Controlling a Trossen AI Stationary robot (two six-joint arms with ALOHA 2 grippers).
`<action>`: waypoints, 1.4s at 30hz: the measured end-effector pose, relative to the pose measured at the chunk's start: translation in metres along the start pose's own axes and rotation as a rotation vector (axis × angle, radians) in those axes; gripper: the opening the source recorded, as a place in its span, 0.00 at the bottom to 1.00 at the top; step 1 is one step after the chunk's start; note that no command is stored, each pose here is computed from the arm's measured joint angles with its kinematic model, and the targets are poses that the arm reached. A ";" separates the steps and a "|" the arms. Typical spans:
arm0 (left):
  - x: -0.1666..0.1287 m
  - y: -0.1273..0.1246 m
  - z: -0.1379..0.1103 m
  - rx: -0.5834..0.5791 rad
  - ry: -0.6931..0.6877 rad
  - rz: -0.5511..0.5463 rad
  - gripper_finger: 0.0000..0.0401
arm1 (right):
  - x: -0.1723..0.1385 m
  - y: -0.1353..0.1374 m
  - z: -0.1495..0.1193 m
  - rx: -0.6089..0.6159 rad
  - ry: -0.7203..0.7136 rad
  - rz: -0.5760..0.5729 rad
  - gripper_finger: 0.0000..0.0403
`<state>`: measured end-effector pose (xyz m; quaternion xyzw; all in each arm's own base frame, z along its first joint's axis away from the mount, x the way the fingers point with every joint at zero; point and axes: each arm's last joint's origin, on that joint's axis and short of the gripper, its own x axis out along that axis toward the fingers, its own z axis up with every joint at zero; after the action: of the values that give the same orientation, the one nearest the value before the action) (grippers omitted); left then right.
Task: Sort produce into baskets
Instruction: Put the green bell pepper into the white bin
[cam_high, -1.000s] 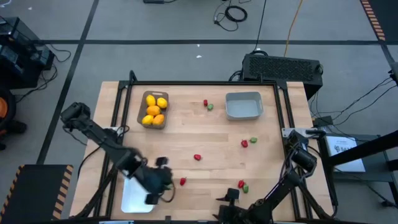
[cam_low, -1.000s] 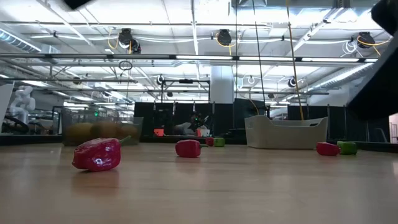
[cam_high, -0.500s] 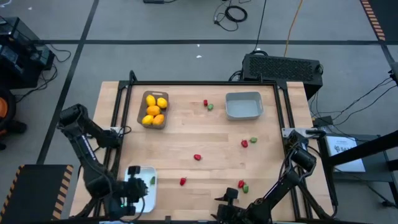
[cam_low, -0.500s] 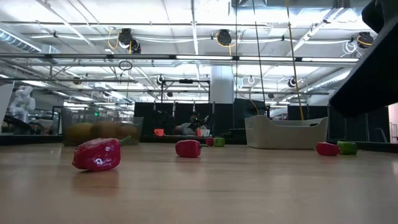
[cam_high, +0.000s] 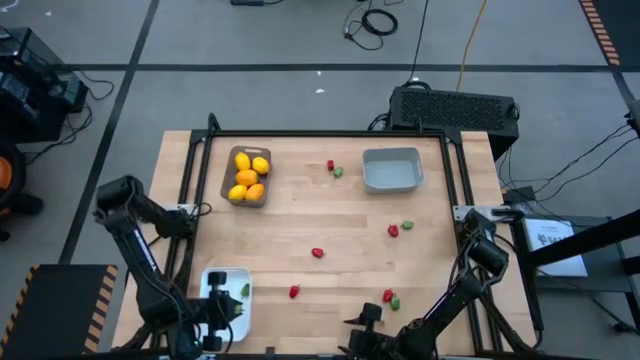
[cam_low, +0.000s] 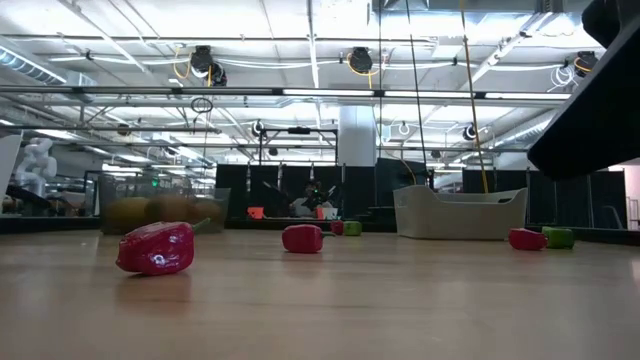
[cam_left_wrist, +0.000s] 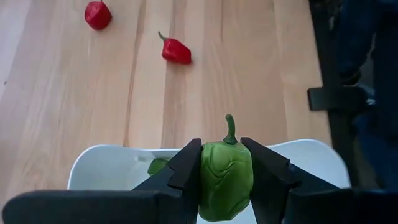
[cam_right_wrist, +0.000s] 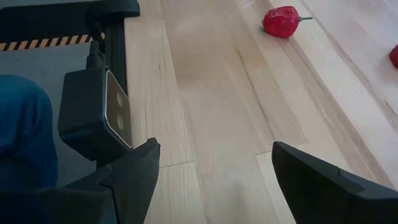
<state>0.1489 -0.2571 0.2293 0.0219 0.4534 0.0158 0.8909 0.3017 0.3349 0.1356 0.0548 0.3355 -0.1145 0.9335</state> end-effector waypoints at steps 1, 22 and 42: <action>0.002 -0.001 -0.001 0.007 0.004 0.007 0.27 | 0.000 0.000 0.000 -0.004 0.000 0.000 0.74; 0.052 -0.009 0.015 0.067 0.033 -0.006 0.27 | 0.000 0.000 0.000 -0.013 0.000 0.000 0.74; 0.055 -0.006 0.018 0.052 0.059 -0.016 0.27 | 0.000 0.000 0.000 -0.014 0.000 0.000 0.74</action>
<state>0.1961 -0.2612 0.1955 0.0409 0.4797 -0.0022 0.8765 0.3017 0.3349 0.1357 0.0484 0.3362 -0.1121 0.9338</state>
